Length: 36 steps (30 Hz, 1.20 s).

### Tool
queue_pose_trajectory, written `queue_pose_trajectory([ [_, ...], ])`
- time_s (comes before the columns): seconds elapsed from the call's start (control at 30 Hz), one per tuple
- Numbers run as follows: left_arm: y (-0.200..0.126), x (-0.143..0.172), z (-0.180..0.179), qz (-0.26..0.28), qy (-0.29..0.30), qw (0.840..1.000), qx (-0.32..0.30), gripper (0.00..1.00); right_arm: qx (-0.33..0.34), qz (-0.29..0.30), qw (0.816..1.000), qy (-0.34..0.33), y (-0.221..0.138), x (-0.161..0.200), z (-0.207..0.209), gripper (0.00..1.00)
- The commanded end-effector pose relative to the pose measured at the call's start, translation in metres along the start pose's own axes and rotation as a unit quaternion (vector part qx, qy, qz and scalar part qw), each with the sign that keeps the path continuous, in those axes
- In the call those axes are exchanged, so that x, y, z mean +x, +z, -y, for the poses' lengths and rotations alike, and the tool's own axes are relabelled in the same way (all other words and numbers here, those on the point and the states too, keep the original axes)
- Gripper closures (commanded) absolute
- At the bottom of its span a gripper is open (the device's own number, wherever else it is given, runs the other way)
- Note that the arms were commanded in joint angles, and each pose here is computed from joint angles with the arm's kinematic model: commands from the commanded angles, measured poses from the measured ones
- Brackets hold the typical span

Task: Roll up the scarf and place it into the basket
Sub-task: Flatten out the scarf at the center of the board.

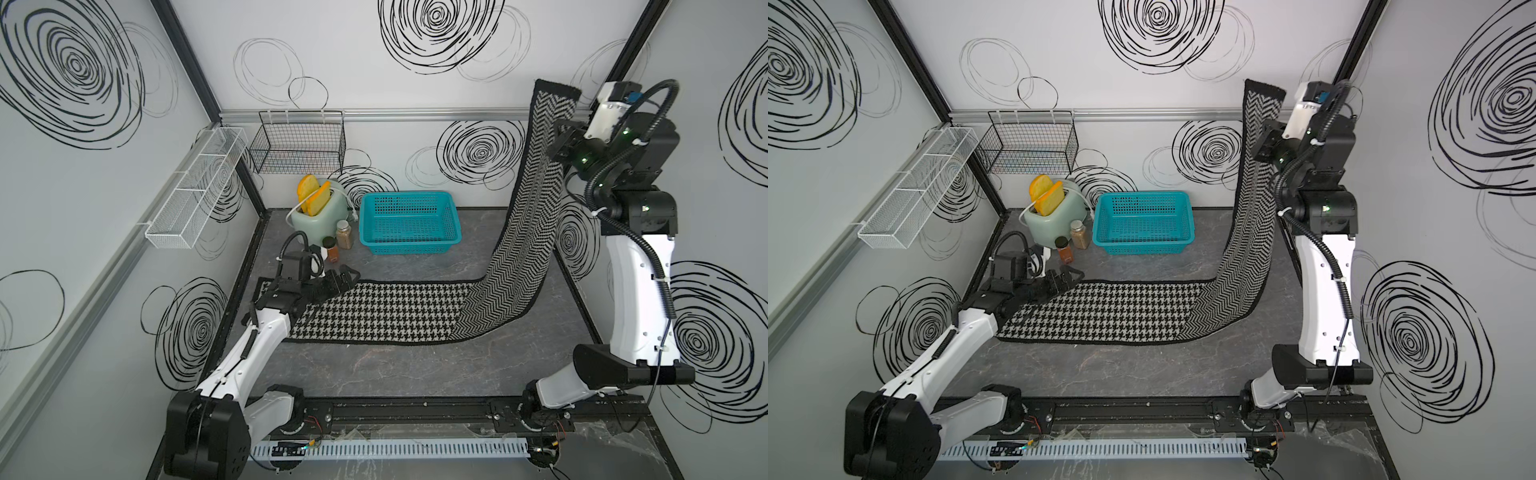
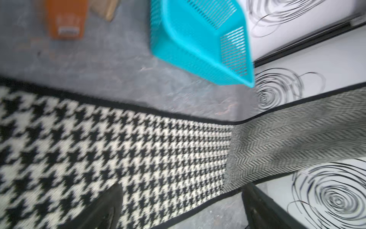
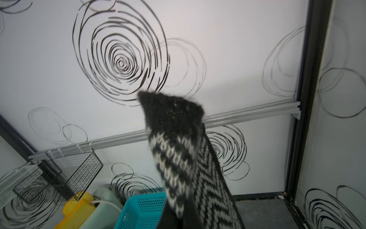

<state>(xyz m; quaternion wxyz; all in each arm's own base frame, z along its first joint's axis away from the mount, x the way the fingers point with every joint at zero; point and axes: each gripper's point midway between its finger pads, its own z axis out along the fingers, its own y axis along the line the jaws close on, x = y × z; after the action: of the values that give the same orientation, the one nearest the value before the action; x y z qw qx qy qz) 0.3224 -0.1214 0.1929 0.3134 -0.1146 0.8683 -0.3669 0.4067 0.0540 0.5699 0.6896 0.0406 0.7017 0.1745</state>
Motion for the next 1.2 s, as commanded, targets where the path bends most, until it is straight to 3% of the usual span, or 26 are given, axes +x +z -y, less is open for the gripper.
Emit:
queue_pose_trajectory([
  [0.0,-0.010,-0.032,0.052,0.034,0.007,0.995,0.096,0.02,-0.067,0.070,0.995,0.012,-0.042,-0.018,-0.042,1.00],
  [0.1,-0.023,-0.059,0.079,0.072,0.020,0.990,0.120,0.02,-0.089,0.042,0.994,0.041,-0.050,0.014,-0.044,1.00],
  [0.17,-0.021,-0.058,0.069,0.059,0.027,0.994,0.085,0.02,-0.090,0.033,0.994,0.043,-0.056,0.024,-0.042,1.00],
  [0.37,0.004,0.004,-0.077,-0.015,-0.019,0.997,-0.075,0.02,-0.107,0.018,0.993,0.040,-0.064,0.033,-0.047,1.00],
  [0.47,0.020,0.037,-0.121,-0.058,-0.033,0.991,-0.116,0.02,-0.108,0.010,0.993,0.040,-0.073,0.041,-0.045,1.00],
  [0.57,0.032,0.053,-0.138,-0.076,-0.038,0.988,-0.132,0.02,-0.109,-0.006,0.993,0.042,-0.080,0.055,-0.043,1.00],
  [0.83,0.086,0.093,-0.152,-0.145,-0.054,0.974,-0.165,0.02,-0.099,-0.003,0.995,0.026,-0.096,0.061,-0.035,1.00],
  [1.03,0.139,0.118,-0.094,-0.183,-0.061,0.975,-0.108,0.02,-0.072,0.046,0.996,-0.020,-0.108,0.014,-0.028,1.00],
  [1.17,0.150,0.115,-0.072,-0.194,-0.028,0.975,-0.103,0.02,-0.056,0.051,0.996,-0.041,-0.103,0.004,-0.026,1.00],
])
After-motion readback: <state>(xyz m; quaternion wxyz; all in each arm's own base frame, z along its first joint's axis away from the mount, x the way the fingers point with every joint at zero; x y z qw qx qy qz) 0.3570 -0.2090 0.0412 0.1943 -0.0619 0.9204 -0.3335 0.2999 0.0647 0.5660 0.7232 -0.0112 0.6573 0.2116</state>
